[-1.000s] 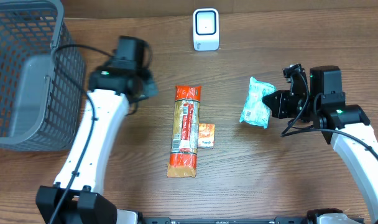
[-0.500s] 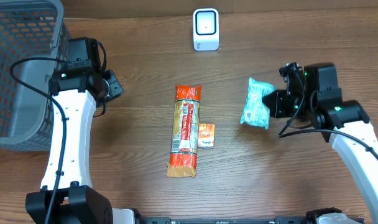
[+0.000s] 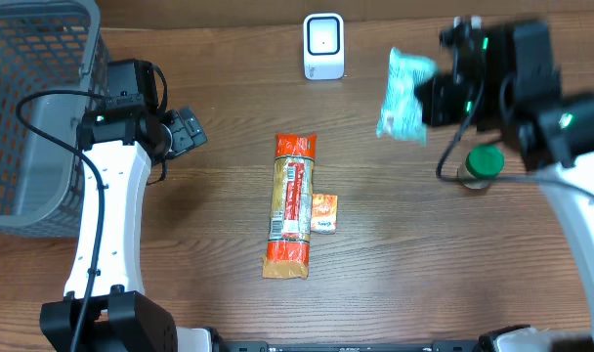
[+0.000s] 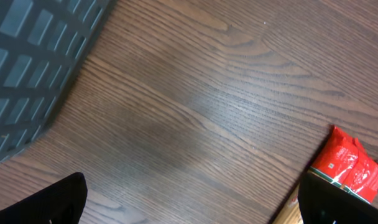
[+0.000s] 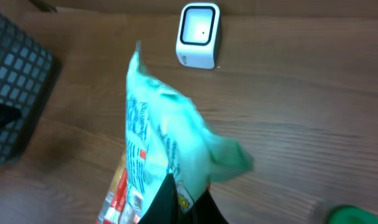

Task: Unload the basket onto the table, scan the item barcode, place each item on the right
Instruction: 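Carry the teal pack to the white scanner with the right gripper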

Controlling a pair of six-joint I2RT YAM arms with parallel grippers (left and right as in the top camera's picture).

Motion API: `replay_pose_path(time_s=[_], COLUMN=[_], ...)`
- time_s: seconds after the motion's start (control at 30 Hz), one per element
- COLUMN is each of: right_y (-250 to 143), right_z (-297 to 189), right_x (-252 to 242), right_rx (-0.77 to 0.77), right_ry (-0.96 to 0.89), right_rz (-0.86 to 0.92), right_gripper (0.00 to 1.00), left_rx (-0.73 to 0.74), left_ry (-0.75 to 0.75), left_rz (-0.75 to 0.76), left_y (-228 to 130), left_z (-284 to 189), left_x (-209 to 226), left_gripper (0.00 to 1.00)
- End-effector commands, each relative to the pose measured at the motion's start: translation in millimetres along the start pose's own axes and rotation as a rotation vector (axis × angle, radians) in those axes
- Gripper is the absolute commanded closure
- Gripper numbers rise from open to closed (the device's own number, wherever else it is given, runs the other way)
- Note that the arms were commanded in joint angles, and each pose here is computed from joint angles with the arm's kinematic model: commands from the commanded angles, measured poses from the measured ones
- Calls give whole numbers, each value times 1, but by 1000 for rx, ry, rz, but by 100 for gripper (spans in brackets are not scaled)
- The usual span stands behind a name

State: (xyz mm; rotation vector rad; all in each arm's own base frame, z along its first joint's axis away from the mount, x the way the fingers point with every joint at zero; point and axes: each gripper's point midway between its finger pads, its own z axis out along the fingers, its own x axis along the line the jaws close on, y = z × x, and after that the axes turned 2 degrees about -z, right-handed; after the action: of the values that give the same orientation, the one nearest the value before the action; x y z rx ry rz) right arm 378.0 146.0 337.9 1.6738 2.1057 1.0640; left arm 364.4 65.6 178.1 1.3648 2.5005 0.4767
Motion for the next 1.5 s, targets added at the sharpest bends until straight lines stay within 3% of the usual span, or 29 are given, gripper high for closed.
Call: replay_pose_path(time_s=[0.0, 0.13, 0.43, 0.87, 1.1, 1.47], right_y=[45, 67, 101, 108, 116, 131], right_z=[-9, 1, 48, 190, 237, 256], right_x=[1, 0, 8, 31, 30, 33], right_rx=[-63, -84, -170, -197, -298, -486], right_ry=[-59, -133, -496, -784, -844, -881], right_rz=[-61, -155, -444, -702, -698, -593], right_gripper=[97, 97, 97, 96, 96, 96], left_rx=[15, 15, 15, 15, 15, 15], left_ry=[2, 2, 2, 2, 2, 2], left_rz=[13, 13, 13, 13, 13, 13], left_y=[-2, -2, -2, -2, -2, -2], left_z=[5, 5, 5, 5, 5, 5], left_x=[0, 0, 0, 0, 0, -1], left_gripper=[0, 0, 0, 0, 0, 0])
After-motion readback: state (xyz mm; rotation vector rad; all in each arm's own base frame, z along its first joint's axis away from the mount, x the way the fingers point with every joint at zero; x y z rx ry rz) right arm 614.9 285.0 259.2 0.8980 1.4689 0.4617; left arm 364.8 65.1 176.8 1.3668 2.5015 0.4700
